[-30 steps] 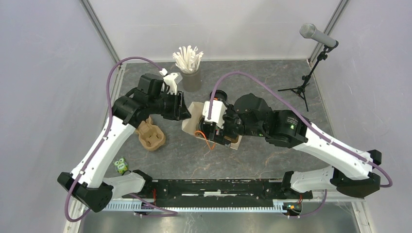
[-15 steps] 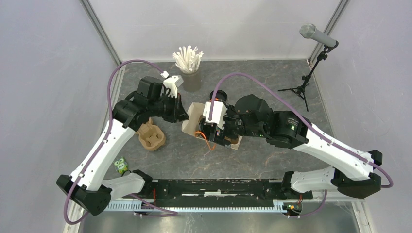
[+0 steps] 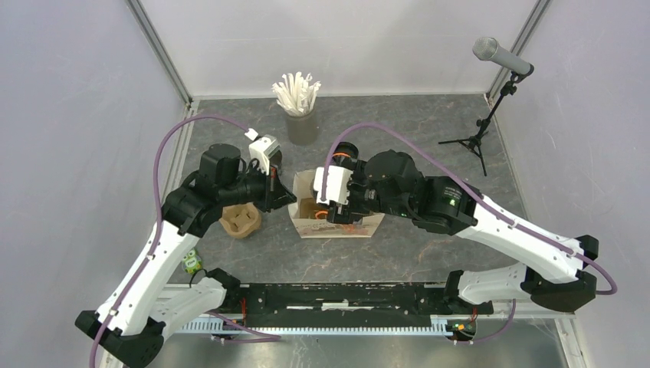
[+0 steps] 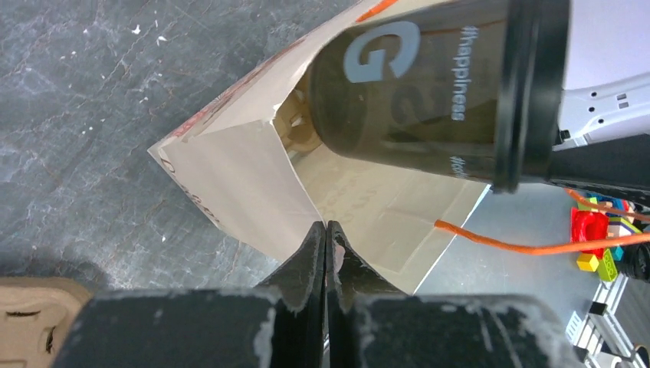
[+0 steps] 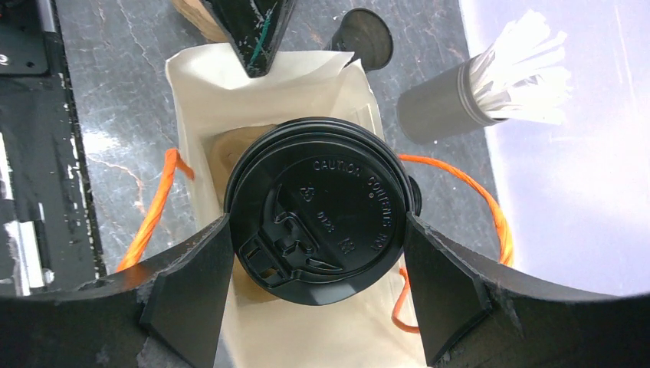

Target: Pack the takeout coffee

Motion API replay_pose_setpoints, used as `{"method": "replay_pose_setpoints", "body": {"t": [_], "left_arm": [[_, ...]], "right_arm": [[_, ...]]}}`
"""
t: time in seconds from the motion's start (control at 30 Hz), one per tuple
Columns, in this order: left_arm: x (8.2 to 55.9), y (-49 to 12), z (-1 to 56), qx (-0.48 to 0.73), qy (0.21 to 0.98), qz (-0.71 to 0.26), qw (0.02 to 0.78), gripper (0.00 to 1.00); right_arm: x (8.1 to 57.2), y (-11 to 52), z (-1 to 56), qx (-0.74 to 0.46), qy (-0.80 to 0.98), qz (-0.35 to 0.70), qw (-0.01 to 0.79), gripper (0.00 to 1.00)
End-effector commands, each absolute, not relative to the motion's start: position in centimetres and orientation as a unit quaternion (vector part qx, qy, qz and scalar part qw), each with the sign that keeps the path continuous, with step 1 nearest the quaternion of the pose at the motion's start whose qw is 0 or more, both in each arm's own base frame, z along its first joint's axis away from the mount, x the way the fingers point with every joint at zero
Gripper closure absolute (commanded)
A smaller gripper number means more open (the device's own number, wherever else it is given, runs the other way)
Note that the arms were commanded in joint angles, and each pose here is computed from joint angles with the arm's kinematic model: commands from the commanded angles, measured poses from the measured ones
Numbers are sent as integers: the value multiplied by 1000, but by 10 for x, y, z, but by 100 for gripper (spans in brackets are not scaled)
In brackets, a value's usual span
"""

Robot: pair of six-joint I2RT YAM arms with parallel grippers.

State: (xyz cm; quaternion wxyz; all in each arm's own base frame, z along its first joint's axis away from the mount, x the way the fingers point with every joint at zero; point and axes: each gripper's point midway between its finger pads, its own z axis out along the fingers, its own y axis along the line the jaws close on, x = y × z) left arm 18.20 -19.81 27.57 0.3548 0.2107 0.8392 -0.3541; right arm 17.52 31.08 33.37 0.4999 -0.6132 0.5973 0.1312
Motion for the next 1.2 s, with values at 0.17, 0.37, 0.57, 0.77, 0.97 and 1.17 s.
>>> {"method": "replay_pose_setpoints", "body": {"t": [0.17, 0.37, 0.57, 0.77, 0.97, 1.17], "left_arm": [[193, -206, 296, 287, 780, -356, 428, 98], [203, -204, 301, 249, 798, -347, 426, 89], [174, -192, 273, 177, 843, -361, 357, 61], [158, -185, 268, 140, 852, -371, 341, 49], [140, -182, 253, 124, 872, -373, 292, 46], [136, -181, 242, 125, 872, -375, 287, 45]], "right_arm": [[178, 319, 318, -686, 537, 91, 483, 32], [175, 318, 307, -707, 527, 81, 464, 33], [151, 325, 293, -729, 509, 90, 449, 34], [137, 324, 276, -749, 491, 62, 441, 33], [117, 323, 257, -758, 481, 59, 437, 34], [116, 327, 256, -756, 480, 43, 443, 34]]}}
